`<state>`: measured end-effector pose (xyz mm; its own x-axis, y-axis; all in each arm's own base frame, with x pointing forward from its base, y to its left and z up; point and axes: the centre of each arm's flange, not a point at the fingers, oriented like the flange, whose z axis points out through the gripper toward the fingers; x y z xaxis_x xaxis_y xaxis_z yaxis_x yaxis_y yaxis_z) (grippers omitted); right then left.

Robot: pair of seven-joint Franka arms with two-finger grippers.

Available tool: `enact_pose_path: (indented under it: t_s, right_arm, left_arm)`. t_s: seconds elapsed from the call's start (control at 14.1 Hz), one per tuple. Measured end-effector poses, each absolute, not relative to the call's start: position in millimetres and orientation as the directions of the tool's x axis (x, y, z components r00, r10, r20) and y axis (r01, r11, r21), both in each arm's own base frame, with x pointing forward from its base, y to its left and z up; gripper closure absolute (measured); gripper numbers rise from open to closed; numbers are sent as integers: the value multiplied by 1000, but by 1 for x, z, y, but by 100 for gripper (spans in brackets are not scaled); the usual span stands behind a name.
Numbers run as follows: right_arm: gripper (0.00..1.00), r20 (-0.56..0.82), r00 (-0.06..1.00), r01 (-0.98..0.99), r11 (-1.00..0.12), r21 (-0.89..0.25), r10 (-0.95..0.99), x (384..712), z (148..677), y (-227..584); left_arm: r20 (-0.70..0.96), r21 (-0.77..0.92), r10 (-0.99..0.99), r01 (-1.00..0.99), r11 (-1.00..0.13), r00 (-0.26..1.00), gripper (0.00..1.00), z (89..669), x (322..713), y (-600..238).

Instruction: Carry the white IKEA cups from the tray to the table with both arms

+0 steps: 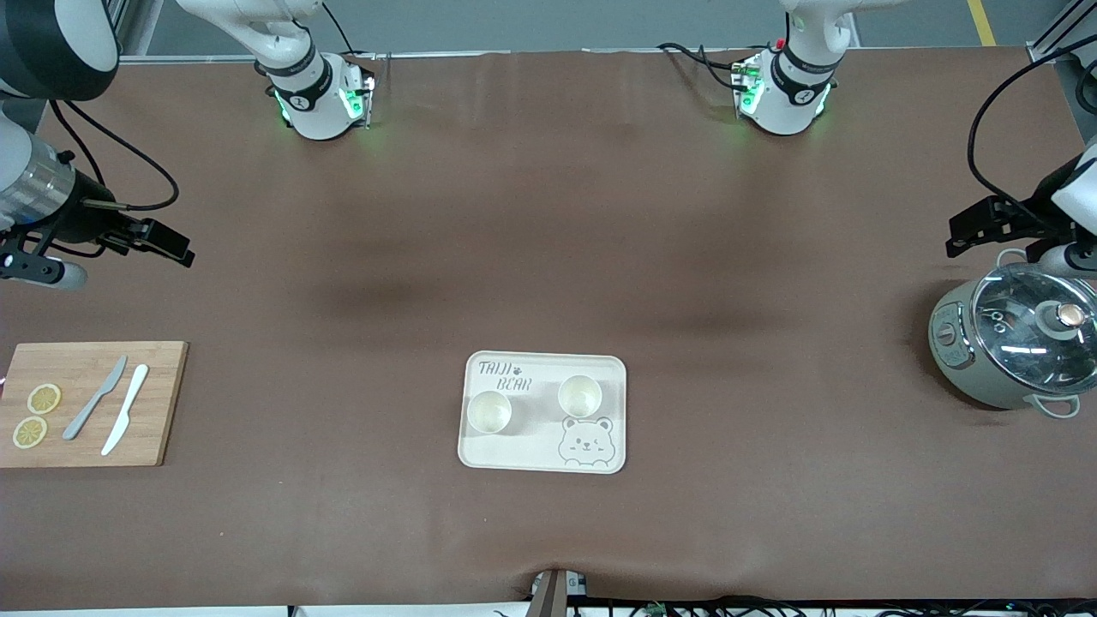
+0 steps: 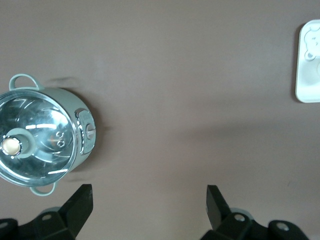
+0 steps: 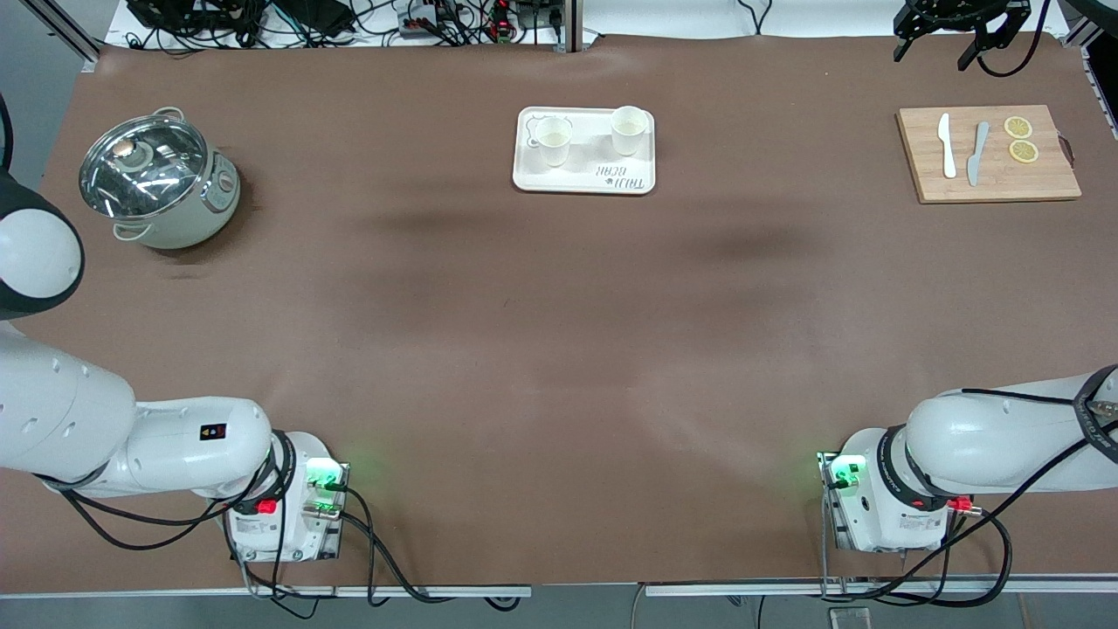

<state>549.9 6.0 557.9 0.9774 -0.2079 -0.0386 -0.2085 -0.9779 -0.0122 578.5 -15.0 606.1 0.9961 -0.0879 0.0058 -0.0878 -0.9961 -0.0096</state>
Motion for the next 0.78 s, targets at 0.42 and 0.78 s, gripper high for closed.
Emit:
enact_pose_path:
  t_s: [0.42,0.78]
  right_arm:
    - [0,-38,978,-205,-979,-12,-204,550,558,6]
    - [0,-39,978,-206,-978,-12,-206,550,558,5]
  left_arm:
    - [-28,7,-72,-72,-997,997,0,567,596,-94]
    - [-74,15,-79,-78,-997,994,0,524,616,-173]
